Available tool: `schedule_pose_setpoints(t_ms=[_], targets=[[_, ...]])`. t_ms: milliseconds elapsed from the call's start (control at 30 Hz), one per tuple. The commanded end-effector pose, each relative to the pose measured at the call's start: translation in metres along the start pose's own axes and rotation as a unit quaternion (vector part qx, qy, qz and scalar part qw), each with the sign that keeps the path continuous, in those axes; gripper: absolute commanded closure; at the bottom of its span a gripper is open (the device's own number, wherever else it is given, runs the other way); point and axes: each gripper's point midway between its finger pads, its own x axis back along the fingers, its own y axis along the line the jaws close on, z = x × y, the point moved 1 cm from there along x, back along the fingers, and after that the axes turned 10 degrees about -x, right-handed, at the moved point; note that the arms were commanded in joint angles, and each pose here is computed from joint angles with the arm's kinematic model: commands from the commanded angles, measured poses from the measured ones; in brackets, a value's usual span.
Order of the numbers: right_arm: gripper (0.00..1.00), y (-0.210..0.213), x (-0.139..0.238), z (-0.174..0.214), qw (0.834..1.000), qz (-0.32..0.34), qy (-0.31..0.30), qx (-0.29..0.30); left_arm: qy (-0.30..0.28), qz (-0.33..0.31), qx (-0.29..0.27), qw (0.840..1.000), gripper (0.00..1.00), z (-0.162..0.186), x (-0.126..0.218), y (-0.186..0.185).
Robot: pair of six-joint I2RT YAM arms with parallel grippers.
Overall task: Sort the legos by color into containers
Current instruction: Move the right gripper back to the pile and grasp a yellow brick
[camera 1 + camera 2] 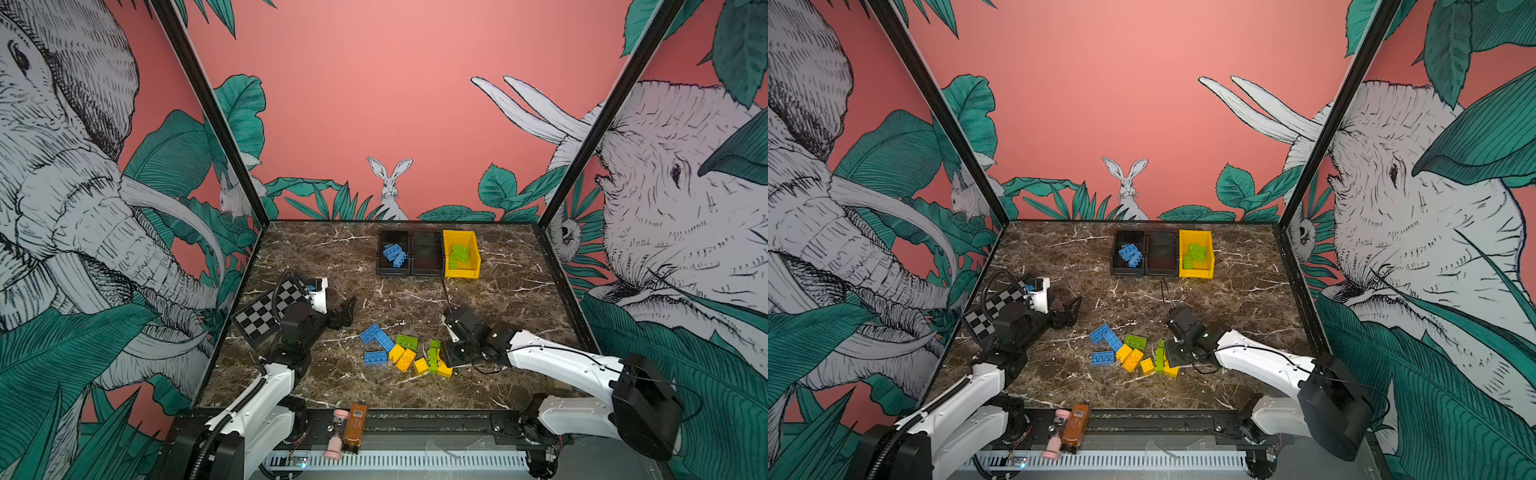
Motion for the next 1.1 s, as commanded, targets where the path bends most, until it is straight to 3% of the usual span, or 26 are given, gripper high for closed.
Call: schedule_pose_setpoints(t_ms=[0, 133, 333, 567, 900, 1067], targets=[[0.47, 0.008, -0.006, -0.003, 1.000, -0.009, -0.007, -0.003, -0.014, -0.003, -0.012, 1.000, 0.01, -0.010, 0.000, 0.000], [0.47, 0.009, -0.011, 0.000, 1.000, -0.007, -0.002, -0.003, -0.016, -0.005, -0.013, 1.000, 0.01, -0.011, 0.002, 0.000], [0.47, -0.018, -0.010, 0.003, 0.998, 0.064, -0.006, -0.014, -0.017, -0.009, -0.014, 1.000, 0.01, -0.011, 0.003, 0.001], [0.43, -0.037, -0.005, -0.008, 0.995, 0.097, -0.022, -0.024, -0.015, -0.009, -0.012, 1.000, 0.01, -0.011, 0.002, 0.002], [0.32, -0.032, 0.036, -0.049, 0.994, 0.074, -0.084, -0.010, -0.015, -0.019, -0.016, 1.000, 0.01, -0.011, 0.005, 0.004], [0.24, -0.028, 0.038, -0.046, 0.995, 0.075, -0.058, 0.019, -0.014, -0.021, -0.016, 1.000, 0.01, -0.011, 0.004, 0.005]])
